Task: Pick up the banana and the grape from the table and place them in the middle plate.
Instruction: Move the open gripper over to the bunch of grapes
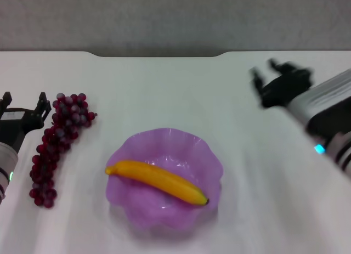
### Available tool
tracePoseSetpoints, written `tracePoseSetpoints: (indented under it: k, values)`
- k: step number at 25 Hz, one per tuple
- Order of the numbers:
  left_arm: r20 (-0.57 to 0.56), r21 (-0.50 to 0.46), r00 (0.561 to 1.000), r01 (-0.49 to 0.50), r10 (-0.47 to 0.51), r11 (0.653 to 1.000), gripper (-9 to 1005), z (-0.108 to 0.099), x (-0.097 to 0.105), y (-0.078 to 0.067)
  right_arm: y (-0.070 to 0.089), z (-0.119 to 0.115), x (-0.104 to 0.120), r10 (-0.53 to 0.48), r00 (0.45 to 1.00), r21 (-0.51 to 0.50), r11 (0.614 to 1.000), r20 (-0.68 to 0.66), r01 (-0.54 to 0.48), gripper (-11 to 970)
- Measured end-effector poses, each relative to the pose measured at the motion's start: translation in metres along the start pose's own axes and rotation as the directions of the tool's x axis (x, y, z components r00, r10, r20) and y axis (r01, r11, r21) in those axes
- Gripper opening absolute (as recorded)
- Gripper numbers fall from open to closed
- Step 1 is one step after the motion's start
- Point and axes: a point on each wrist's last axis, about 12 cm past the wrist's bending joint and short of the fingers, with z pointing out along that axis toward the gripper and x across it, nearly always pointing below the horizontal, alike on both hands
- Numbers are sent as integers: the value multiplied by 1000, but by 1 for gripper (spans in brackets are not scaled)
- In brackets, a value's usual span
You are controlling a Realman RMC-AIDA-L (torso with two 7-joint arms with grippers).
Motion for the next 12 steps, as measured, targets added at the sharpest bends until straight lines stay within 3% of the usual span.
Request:
tracePoseSetpoints:
  k: [6,10,12]
  values:
    - [-1,-3,1000,1,-1,1000,801,0,0,1,-56,-3,2,13,1000,190,982,2,-13,402]
    - [-2,-5,1000,0,0,1000,801,0,1,2,-81,-17,5,10,997,345,938,81,-37,226]
    - [-6,-8,1000,-2,2,1000,801,0,2,3,-86,-28,8,15,989,408,910,145,-73,89]
